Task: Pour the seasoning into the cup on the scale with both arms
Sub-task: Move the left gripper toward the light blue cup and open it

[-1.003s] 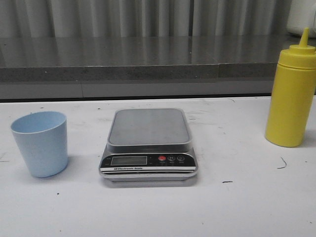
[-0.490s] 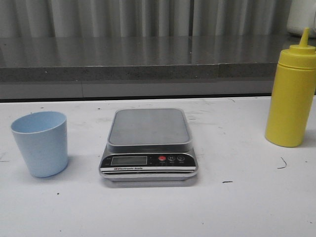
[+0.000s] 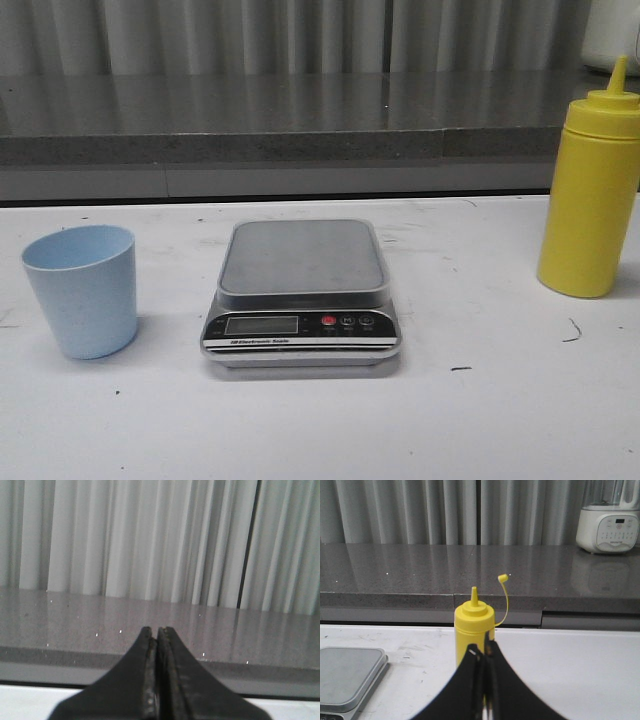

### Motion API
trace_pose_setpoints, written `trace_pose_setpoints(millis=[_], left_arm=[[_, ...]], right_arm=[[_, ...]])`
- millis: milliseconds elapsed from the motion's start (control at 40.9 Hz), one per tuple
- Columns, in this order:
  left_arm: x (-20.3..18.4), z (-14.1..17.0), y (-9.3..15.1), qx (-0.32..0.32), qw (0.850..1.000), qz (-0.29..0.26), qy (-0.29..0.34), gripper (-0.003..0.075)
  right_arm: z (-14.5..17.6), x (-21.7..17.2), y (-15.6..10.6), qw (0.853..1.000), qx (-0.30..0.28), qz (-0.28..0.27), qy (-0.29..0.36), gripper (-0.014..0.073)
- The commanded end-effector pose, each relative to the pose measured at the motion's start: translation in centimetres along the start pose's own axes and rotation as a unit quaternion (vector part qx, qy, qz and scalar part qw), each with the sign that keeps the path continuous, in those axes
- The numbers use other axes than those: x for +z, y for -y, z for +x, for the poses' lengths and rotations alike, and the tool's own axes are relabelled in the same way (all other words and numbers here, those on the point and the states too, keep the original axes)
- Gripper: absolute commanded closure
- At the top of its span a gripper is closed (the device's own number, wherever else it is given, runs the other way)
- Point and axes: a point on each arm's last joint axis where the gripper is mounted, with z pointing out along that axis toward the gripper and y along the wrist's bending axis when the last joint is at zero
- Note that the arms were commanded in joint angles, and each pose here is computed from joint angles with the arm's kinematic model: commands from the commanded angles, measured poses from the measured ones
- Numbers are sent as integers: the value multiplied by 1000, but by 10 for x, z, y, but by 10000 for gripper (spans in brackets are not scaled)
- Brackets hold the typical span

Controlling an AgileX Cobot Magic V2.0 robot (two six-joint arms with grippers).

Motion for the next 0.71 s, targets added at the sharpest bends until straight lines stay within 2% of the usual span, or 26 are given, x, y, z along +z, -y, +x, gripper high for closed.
trace_pose_setpoints(millis=[0,122,269,441,685], left_arm=[[0,-38,3,-7,1000,2,23,740],[10,-70,6,-7,1000,-1,-18,740],[37,-89,8,-7,993,-9,-115,740],[72,-75,7,-7,977,-18,-213,740],[103,-52,5,-7,958,-25,-285,740]], right_arm=[[-35,1,0,999,-28,7,18,664],[-60,9,-1,999,-28,4,-20,664],[-82,25,-1,997,-27,0,-78,664],[-80,52,0,989,-25,-2,-143,664],[-64,77,0,976,-18,-5,-216,664]])
